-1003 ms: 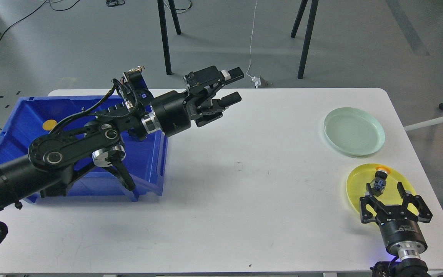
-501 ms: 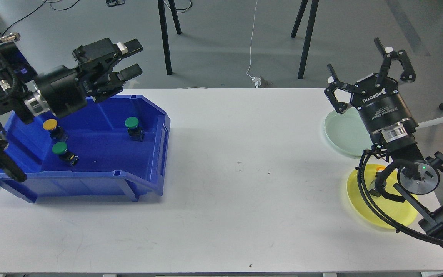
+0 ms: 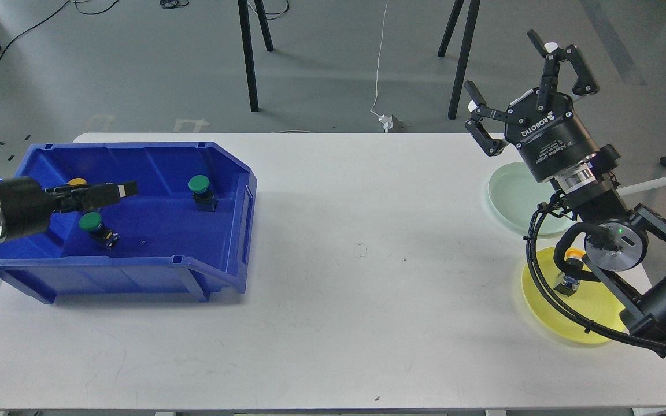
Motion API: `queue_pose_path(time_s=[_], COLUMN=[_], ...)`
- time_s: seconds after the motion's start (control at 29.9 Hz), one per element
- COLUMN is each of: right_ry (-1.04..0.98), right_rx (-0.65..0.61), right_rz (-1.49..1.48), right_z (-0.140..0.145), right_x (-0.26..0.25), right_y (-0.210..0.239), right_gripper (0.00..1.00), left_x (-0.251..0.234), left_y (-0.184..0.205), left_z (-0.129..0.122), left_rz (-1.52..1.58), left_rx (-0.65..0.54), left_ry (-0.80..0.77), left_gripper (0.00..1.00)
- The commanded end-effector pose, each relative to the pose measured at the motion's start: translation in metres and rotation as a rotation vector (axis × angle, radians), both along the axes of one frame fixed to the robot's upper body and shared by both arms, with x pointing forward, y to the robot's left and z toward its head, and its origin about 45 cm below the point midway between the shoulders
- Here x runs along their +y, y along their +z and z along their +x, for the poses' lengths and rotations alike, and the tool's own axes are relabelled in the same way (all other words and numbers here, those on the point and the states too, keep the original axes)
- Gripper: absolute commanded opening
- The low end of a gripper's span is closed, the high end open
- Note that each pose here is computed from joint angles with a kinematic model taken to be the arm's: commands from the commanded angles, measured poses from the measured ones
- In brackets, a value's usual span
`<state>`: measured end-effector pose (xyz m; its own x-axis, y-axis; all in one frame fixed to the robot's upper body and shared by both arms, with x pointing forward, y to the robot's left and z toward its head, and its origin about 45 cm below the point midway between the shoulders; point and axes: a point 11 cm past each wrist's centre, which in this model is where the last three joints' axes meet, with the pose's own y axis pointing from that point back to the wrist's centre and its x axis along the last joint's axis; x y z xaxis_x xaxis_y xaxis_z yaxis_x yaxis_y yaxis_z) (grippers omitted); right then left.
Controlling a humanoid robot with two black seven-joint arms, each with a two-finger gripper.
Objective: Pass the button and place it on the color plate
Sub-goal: 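Raise the right gripper off the plate and move the left gripper into the bin, then grasp a green button in the blue bin with the left gripper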
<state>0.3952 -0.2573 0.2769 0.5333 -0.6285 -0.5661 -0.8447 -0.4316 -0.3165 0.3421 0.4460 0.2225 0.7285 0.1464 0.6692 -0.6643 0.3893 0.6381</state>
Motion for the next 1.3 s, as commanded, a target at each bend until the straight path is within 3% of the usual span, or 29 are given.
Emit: queue_pose_path(time_s=[0.0, 0.3, 1.27], right_ry=[-0.001, -0.015, -0.025], right_rx=[0.000, 0.012, 0.042], right_rz=[0.003, 0.002, 0.001], right_z=[-0.001, -0.006, -0.011], right_x=[-0.001, -0.009, -0.013], right_y=[-0.001, -0.006, -0.018], right_gripper=[0.98, 0.98, 0.98], left_x=[0.024, 0.044, 0.042], left_y=[-0.019, -0.032, -0.049], left_z=[0.006, 0.010, 0.011], left_rz=[0.134, 0.244, 0.248], left_rx=[0.027, 0.039, 0.068], left_ry=[0.008, 0.021, 0.032], left_gripper=[0.80, 0.80, 0.80])
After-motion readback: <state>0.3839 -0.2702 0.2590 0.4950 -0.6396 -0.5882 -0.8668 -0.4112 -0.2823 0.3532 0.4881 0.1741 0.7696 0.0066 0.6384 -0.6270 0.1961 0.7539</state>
